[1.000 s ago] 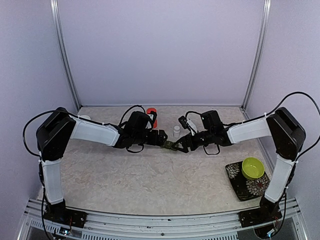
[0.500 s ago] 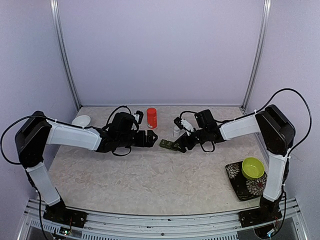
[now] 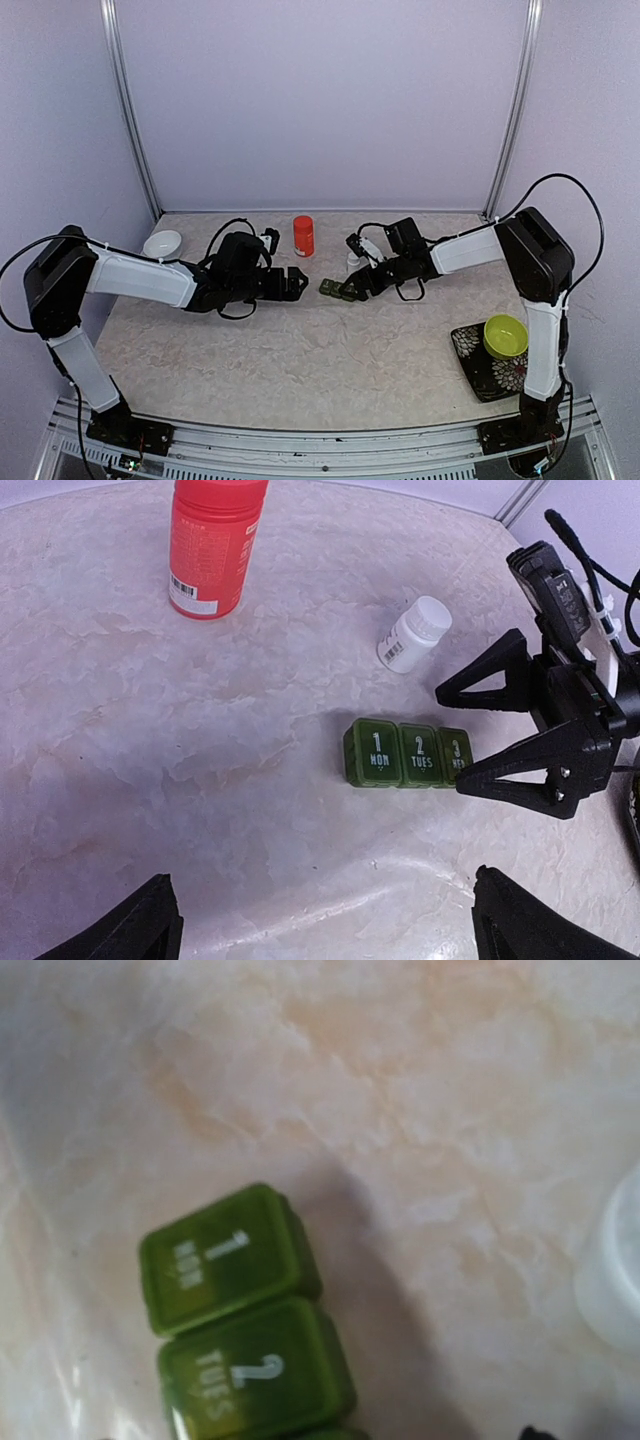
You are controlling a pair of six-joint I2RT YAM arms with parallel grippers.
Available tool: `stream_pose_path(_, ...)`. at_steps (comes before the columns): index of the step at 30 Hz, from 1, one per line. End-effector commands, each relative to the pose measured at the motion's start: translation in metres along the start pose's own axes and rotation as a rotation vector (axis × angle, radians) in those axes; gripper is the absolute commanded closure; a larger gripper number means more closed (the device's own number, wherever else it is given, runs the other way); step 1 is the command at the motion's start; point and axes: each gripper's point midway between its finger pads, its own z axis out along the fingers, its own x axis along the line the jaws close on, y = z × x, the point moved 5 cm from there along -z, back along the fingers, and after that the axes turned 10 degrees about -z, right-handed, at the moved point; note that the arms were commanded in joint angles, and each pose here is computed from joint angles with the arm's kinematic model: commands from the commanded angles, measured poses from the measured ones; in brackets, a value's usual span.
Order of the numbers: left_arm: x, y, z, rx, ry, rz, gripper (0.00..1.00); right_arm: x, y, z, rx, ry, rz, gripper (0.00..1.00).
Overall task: Sort the pills into containers
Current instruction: Pick up the pill container from the center of the board.
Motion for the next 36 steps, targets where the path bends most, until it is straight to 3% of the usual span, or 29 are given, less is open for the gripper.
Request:
stream_pose_path(1,0.0,0.003,0.0,-0.024,-0.008,-0.018,0.01,0.002,-0.006,0.012,0.047,0.008,-0.004,0.16)
stream_pose_path(13,0.005,-0.005,0.005,-0.003,0.007,-0.015,0.01,0.015,-0.013,0.037,0.107,-0.023,-0.119,0.2)
stream_pose_path(23,0.005,-0.008,0.01,0.011,0.002,-0.017,0.01,0.014,-0.015,0.036,0.124,-0.068,-0.183,0.41)
stream_pose_path(27,0.006,-0.01,0.013,0.018,0.002,-0.018,0.01,0.016,-0.013,0.036,0.114,-0.055,-0.204,0.61)
stream_pose_path(36,0.004,-0.008,0.011,0.005,-0.02,0.032,0.01,0.052,0.018,0.011,0.019,0.028,-0.293,0.64)
